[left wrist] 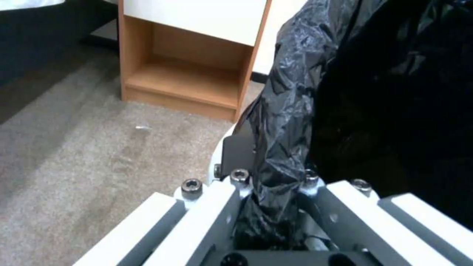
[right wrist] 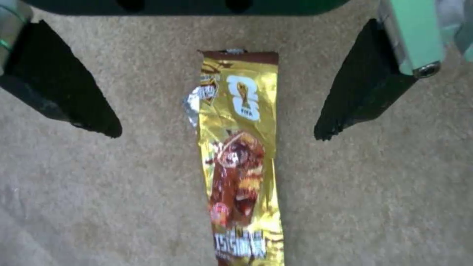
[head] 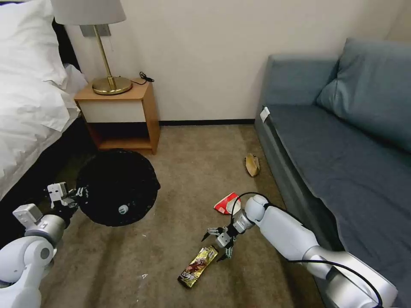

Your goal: Pick up the trash bin, then pick up the garbage on the floor and place it into the trash bin.

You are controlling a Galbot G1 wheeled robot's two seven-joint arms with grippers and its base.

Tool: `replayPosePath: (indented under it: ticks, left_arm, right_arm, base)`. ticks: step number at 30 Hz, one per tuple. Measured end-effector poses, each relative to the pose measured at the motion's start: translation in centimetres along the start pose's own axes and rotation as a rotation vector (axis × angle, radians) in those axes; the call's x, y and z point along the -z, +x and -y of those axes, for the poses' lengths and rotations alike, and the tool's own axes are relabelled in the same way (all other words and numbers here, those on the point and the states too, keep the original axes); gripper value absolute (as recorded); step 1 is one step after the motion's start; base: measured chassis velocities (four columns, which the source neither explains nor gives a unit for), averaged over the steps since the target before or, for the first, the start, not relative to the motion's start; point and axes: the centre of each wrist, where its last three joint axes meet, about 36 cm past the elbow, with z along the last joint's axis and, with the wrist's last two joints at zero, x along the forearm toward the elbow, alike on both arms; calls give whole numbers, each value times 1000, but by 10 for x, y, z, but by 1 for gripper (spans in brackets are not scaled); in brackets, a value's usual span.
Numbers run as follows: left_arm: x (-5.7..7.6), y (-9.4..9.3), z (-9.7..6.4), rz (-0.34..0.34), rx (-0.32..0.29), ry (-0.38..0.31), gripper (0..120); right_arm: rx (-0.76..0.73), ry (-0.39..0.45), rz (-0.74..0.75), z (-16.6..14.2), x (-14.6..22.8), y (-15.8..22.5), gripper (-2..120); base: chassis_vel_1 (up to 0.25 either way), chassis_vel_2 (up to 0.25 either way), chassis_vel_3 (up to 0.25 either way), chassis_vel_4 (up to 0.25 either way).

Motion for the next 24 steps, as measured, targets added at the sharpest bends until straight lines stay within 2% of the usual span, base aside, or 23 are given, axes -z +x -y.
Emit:
replayPosePath:
  ticks: [11,17,24]
  left_arm:
    - [1,6,3,-3,0,-8,2]
    - [4,3,3,4,-4,-8,2]
    - [1,2,3,0,-2,-2,2]
  right_arm:
    - [25,2,-66,8,-15,-15,100]
    - [22,12,-82,17,-16,-15,100]
    - [46,2,-85,12,-18,-24,100]
  base:
    - [0,0,0,0]
    - [0,0,0,0]
    - [0,0,0,0]
